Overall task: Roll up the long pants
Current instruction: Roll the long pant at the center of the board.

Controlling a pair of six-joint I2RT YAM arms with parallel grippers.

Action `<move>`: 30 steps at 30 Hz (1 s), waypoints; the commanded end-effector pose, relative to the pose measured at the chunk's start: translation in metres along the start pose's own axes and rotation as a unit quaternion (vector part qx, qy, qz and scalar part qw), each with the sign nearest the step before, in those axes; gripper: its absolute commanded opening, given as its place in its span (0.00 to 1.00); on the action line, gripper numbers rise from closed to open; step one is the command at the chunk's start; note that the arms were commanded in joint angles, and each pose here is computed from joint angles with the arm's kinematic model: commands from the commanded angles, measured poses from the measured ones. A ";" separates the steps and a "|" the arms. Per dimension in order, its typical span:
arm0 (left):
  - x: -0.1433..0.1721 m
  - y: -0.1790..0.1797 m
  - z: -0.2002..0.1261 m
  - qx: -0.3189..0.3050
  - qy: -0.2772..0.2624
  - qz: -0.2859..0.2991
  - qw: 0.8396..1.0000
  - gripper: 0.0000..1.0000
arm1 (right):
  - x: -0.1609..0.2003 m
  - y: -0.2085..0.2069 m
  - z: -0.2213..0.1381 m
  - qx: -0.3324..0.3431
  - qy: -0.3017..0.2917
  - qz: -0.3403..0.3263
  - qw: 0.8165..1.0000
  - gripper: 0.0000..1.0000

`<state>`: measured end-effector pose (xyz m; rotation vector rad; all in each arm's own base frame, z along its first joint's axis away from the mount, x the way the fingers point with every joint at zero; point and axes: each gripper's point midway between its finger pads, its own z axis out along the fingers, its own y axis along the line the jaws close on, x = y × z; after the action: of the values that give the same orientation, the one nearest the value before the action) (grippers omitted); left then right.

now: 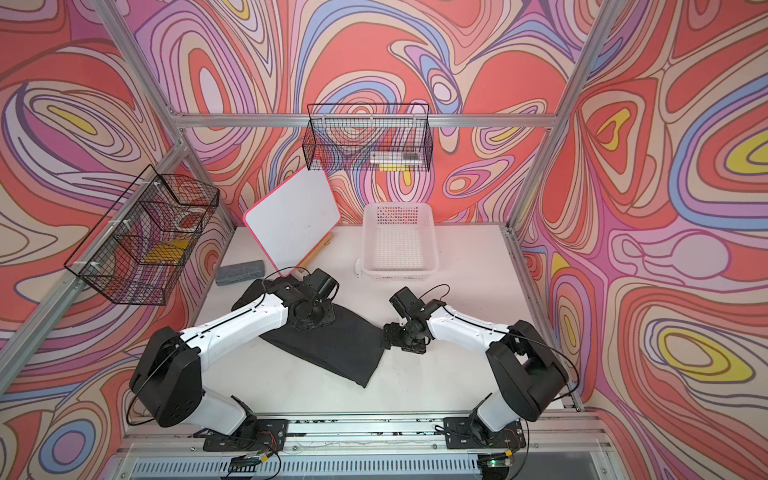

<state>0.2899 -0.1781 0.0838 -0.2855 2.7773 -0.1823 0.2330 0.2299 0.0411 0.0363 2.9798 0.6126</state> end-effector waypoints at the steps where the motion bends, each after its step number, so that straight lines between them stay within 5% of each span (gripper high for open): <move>1: 0.003 -0.042 0.018 0.106 0.007 0.049 0.993 0.25 | -0.020 0.034 0.008 -0.067 -0.039 0.022 0.997 0.80; 3: 0.009 -0.059 0.028 0.154 0.016 0.053 0.987 0.22 | -0.016 0.037 0.016 -0.074 -0.037 0.026 0.996 0.79; 6: 0.020 -0.060 0.049 0.147 0.047 0.057 0.986 0.18 | -0.008 0.036 0.030 -0.084 -0.033 0.044 0.995 0.68; 11: 0.041 -0.054 0.076 0.132 0.090 0.076 0.984 0.11 | -0.006 0.041 0.024 -0.078 -0.043 0.064 0.994 0.18; 15: 0.053 -0.061 0.083 0.137 0.098 0.111 0.979 0.10 | -0.028 0.075 -0.032 -0.103 -0.084 0.102 0.986 0.00; 19: 0.051 -0.075 0.076 0.155 0.079 0.119 0.978 0.26 | -0.040 0.083 -0.054 -0.043 -0.067 0.149 0.986 0.00; 23: 0.012 -0.051 0.020 0.110 -0.029 0.112 0.987 0.54 | -0.037 0.074 -0.042 -0.023 -0.051 0.238 0.970 0.00; 30: 0.005 -0.007 -0.074 0.094 -0.181 0.158 0.966 0.58 | -0.043 0.069 -0.028 0.018 -0.034 0.254 0.966 0.00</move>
<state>0.2792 -0.2094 0.1594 0.0891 2.3900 -0.4780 0.2646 0.2826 0.0990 0.7697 2.9160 0.6409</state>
